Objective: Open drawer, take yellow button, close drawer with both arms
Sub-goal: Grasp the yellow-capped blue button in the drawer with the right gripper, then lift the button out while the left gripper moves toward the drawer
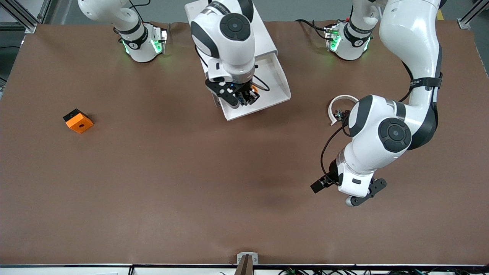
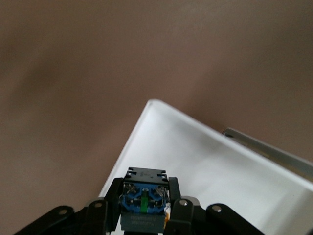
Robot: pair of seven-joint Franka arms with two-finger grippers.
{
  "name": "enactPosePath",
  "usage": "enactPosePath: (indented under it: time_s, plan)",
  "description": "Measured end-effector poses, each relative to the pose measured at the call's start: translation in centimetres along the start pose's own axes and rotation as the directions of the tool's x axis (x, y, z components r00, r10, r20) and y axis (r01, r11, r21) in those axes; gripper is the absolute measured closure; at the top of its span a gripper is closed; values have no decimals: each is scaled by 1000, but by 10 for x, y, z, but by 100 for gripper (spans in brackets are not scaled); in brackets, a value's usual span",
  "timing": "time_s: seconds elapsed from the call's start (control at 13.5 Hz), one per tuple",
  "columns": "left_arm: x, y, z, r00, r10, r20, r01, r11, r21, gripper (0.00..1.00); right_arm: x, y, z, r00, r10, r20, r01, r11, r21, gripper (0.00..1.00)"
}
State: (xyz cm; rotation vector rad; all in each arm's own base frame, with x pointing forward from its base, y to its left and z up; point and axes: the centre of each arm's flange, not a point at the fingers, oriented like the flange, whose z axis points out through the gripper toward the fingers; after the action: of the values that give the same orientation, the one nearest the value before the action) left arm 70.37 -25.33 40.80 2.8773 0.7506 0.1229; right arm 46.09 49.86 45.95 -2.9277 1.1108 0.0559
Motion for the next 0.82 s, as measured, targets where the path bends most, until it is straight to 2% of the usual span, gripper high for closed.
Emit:
enactPosePath:
  time_s: [0.22,0.45,0.82]
  plan:
    - [1,1,-2,1000,0,-6,0,1000,-6,0,69,5,-36,999,-44,13,44,999,23,59]
    - [1,4,-16,1000,3,-21,-3,1000,-23,0,166,32,-54,989,-147,22,147,989,29,59]
    - [-16,19,-25,999,31,-22,-32,998,-54,0,319,100,-41,942,-332,48,331,943,18,59]
